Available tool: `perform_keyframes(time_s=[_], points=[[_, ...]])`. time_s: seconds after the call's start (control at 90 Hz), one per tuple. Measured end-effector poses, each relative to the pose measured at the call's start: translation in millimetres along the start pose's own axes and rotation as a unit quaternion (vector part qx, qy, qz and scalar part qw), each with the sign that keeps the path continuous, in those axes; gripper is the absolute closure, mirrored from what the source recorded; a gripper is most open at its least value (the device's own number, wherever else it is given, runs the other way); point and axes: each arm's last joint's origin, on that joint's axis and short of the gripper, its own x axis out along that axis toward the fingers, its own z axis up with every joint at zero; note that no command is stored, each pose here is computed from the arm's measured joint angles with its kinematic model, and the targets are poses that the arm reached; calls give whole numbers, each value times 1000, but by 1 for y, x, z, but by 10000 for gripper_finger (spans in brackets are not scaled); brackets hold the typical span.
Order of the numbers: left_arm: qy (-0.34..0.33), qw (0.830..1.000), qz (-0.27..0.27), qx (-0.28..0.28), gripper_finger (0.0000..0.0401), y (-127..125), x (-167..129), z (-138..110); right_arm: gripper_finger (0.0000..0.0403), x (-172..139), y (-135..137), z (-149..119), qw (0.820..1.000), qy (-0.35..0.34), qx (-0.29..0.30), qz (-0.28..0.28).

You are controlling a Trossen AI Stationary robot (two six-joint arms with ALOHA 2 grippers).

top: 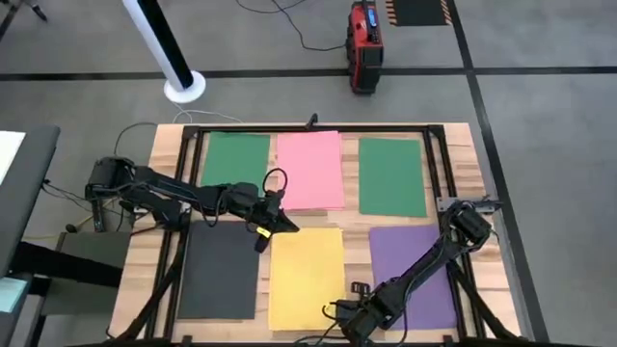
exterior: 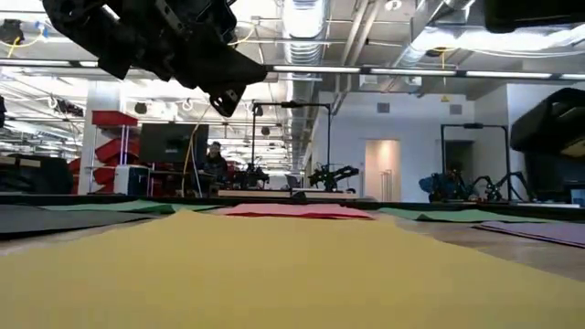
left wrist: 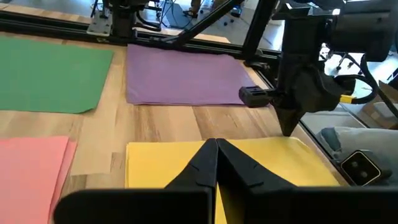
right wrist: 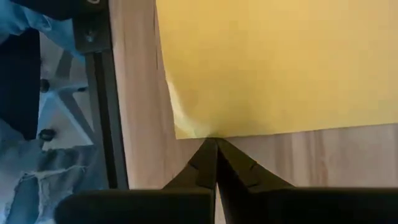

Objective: Organize paper
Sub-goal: Stack the yellow paper on top of the yellow paper

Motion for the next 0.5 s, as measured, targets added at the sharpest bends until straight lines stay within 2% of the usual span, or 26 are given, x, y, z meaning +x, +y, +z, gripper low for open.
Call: perform_keyframes(time_s=[0.311,0.5], points=[[0,1000,0,3,401,0,0,0,403,-3,-1,-1,1000,5,-2,-11],[1,1000,0,3,401,0,0,0,403,-25,-4,-9,995,-28,-33,-93]])
